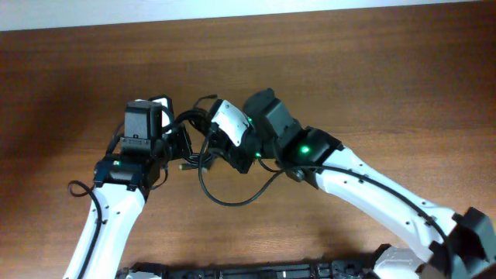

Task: Untangle cables

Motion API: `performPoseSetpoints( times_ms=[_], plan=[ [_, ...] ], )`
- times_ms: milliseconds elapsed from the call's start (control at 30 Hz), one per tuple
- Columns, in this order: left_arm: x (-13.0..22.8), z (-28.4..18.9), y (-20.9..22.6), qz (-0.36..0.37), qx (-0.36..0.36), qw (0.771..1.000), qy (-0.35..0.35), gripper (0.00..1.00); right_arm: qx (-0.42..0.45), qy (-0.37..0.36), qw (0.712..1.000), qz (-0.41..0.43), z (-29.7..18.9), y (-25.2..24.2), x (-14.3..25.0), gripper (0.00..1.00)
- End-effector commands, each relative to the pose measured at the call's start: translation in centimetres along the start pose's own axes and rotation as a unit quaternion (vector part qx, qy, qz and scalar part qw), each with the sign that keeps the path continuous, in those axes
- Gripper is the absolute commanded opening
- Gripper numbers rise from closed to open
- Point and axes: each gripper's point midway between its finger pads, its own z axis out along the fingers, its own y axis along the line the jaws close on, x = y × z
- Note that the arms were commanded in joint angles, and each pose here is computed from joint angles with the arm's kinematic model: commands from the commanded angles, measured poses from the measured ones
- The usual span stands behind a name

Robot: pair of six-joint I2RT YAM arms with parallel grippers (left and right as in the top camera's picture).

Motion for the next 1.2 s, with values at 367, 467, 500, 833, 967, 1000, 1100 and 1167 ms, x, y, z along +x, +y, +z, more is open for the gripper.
performPoseSetpoints(
  times_ms=[367,467,500,833,967,1000,1100,1167],
  plan=[
    [-1.4,-0.8,2.1,-0.145,0.044,0.988,-0.001,0.0,0.234,0.011,0.897,0.376,-14.3,-16.0,7.4,0.18],
    [-1.3,-0.8,2.1,-0.162,0.043,0.986,0.0,0.0,0.065,0.036,0.977,0.199,-10.5,-9.0,4.8,0.51],
    [-1.2,-0.9,1.6,-0.164,0.058,0.985,0.006,0.0,0.037,0.031,0.99,0.134,-8.9,-6.5,3.4,0.6],
    [0.1,-1.2,-2.6,-0.131,0.133,0.981,0.043,0.0,0.06,-0.023,0.998,0.009,-1.0,-4.1,-1.2,0.04],
    [-0.2,-0.7,-0.2,-0.132,0.064,0.989,0.022,0.0,0.26,-0.018,0.94,0.22,-4.8,-13.3,2.0,0.04],
    [-0.2,-0.8,-0.7,-0.128,0.081,0.988,0.024,0.0,0.305,-0.01,0.908,0.288,-6.6,-16.2,4.2,0.04],
    [0.0,-2.9,-6.0,0.038,0.239,0.97,0.02,0.0,0.352,-0.016,0.863,0.363,-10.0,-20.7,6.9,0.04],
    [-0.3,-5.4,-9.3,0.137,0.345,0.928,-0.017,0.0,0.351,-0.014,0.86,0.369,-10.3,-21.0,7.2,0.18]
  ],
)
